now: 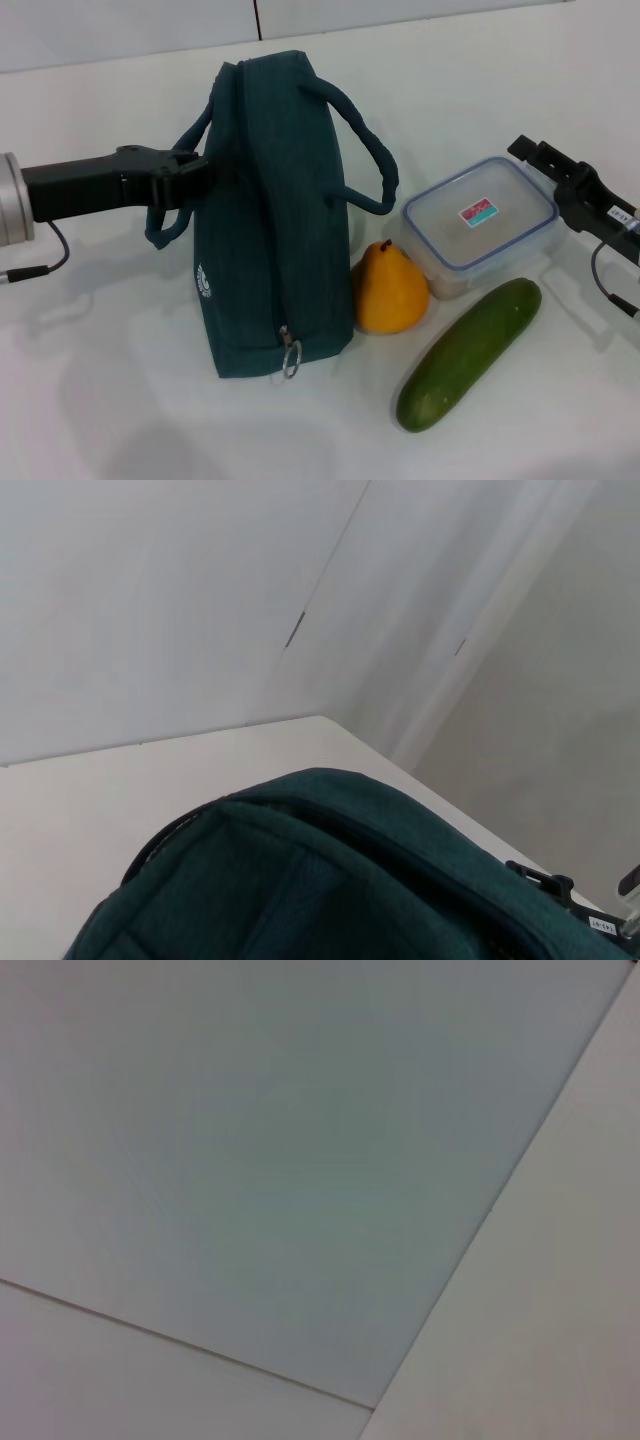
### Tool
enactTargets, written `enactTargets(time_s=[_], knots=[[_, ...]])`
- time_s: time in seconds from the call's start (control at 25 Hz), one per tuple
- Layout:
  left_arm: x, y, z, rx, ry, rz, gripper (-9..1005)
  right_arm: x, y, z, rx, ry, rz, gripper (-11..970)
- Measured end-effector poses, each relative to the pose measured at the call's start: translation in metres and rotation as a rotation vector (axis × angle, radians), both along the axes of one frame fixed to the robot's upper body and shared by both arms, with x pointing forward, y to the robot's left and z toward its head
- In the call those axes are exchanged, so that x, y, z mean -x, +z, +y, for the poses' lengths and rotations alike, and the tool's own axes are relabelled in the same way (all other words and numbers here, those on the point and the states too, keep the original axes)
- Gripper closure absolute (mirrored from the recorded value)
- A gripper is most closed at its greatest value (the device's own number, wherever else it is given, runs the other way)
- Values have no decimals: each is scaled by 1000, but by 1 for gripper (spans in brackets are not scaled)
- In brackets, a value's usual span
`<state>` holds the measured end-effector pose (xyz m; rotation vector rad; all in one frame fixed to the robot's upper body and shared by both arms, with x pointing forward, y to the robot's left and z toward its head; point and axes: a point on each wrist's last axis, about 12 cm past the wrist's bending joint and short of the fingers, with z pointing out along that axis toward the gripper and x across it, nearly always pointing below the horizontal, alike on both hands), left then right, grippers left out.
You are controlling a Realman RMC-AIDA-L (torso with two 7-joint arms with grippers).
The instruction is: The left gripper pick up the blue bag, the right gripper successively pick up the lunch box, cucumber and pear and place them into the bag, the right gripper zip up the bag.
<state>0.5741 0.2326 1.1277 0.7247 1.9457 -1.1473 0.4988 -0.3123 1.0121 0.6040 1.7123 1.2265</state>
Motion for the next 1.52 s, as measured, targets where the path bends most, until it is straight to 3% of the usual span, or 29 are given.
enactTargets(time_s=[0.16,0.56,1.0,1.52], knots=[[0,0,0,2,0,0,949,2,-1,-1,-1,-3,4,399],[0,0,-2,5,-2,0,949,2,-1,0,9,-2,-2,641],[-2,-1,-6,12,-11,12,949,0,5,-2,50,11,-60,825],[-5,-1,-10,27,-1,1,948,-11,21,-4,231,45,-246,860]])
